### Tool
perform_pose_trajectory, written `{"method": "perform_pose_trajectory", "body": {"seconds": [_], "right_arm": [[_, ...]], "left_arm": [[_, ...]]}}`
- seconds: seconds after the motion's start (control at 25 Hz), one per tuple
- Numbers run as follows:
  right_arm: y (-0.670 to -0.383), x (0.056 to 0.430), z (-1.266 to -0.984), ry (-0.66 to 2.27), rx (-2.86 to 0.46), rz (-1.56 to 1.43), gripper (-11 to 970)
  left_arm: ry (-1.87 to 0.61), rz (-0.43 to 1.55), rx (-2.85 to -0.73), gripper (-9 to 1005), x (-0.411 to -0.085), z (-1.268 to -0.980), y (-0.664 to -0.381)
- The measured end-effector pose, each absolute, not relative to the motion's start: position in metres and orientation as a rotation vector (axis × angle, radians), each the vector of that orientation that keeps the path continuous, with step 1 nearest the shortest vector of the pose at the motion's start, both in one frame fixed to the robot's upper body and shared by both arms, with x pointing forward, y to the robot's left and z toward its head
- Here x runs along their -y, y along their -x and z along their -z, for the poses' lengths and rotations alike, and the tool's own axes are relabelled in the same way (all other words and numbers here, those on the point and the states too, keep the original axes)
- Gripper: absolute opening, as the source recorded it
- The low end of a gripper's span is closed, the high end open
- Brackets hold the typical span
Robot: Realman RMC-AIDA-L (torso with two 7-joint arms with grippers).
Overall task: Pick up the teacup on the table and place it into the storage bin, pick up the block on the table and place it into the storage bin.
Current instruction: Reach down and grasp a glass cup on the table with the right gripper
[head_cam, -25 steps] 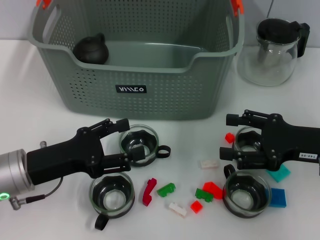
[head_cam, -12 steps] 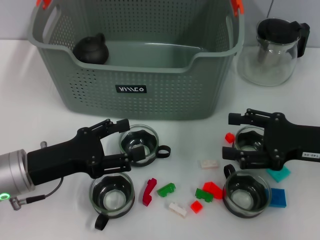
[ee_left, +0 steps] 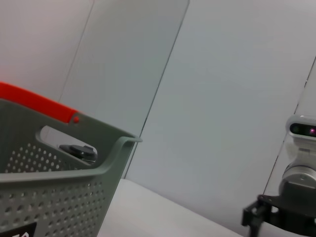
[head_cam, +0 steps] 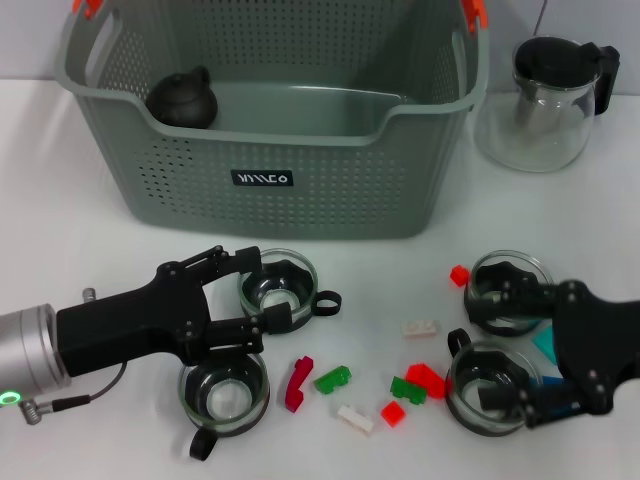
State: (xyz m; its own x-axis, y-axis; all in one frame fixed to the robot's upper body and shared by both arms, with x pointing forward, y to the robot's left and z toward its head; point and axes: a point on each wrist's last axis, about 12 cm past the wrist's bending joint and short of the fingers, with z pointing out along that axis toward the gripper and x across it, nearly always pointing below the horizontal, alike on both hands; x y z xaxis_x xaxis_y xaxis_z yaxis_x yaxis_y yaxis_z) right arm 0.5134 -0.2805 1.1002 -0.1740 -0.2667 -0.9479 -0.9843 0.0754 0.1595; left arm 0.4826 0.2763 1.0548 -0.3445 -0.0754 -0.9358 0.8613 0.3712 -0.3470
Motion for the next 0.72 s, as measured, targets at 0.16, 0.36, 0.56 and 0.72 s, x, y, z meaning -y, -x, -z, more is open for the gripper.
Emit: {"method": "perform_pose_trajectory", "body": {"seconds": [0.16, 0.36, 0.56, 0.72], "right_arm": [[-0.516, 0.282, -1.103, 1.392, -1.661, -1.131, 917], [-0.522, 0.282, -1.112, 1.475, -1.718, -1.091, 917], [-0.527, 0.277, -1.123, 1.587, -1.767, -1.044, 916], [-0.530, 0.268, -1.125, 1.665, -1.815, -1.029, 916]], "left_arm": [[-0.714, 1.161, -1.620, 947, -0.276, -1.054, -0.482], [-0.709, 1.157, -1.622, 947, -0.276, -1.054, -0.482], [-0.702, 1.147, -1.632, 947, -0.276, -1.053, -0.483], [-0.696, 1.148, -1.628, 947, -0.274, -1.053, -0.484]]}}
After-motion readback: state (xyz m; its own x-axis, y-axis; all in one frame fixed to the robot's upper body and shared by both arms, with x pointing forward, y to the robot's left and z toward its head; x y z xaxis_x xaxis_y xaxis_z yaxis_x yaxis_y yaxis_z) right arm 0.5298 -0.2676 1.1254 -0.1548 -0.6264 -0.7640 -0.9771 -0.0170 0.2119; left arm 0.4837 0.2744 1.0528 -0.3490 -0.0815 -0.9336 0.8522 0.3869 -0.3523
